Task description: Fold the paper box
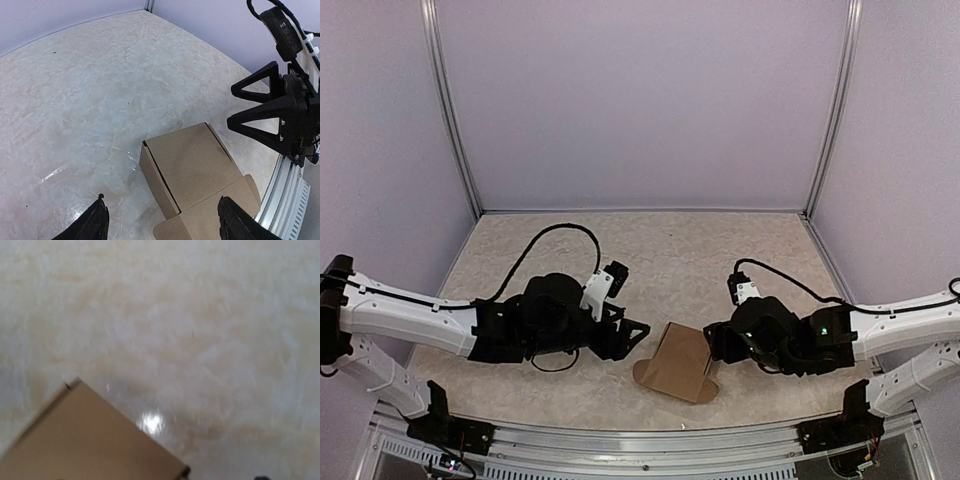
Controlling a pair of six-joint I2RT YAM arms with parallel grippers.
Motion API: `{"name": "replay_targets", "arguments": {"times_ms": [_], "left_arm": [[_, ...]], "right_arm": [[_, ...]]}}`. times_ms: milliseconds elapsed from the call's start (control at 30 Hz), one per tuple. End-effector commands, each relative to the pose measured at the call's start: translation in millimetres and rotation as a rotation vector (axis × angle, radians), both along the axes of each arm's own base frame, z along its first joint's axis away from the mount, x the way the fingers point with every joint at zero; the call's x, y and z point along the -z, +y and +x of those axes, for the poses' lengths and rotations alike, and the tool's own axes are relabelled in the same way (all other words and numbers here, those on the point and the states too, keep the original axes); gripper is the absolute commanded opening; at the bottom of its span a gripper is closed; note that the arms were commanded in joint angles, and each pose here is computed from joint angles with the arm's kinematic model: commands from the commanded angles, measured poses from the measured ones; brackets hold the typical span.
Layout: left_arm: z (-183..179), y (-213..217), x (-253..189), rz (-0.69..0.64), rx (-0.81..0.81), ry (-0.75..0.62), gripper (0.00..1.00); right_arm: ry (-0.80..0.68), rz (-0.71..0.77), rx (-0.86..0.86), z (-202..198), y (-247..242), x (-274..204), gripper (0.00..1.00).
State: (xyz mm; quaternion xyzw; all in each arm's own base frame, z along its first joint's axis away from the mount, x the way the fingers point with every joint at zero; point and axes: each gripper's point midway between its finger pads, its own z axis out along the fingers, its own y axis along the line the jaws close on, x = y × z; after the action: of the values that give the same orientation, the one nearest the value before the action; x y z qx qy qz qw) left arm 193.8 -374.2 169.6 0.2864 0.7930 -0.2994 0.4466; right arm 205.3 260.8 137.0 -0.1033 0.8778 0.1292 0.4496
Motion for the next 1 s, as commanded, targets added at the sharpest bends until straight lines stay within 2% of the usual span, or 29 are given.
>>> {"name": "replay_targets", "arguments": {"times_ms": [0, 133, 533, 800, 967], "left_arm": [[0, -21, 8, -0.057, 0.104, 0.123, 0.72], [3, -32, 25, -0.079, 0.149, 0.23, 0.73], [8, -55, 67, -0.118, 0.199, 0.434, 0.7], [8, -58, 84, -0.117, 0.183, 0.512, 0.56], [10, -51, 95, -0.095, 0.146, 0.531, 0.51]], "right_arm": [[0.192, 0.055, -0.035, -18, -12, 36, 0.79], [0.308, 0.163, -0.031, -23, -13, 51, 0.79], [0.418, 0.395, 0.005, -23, -7, 66, 0.71], [0.479, 0.531, -0.021, -26, 14, 66, 0.62], [0.492, 0.552, -0.032, -25, 23, 70, 0.54]]}}
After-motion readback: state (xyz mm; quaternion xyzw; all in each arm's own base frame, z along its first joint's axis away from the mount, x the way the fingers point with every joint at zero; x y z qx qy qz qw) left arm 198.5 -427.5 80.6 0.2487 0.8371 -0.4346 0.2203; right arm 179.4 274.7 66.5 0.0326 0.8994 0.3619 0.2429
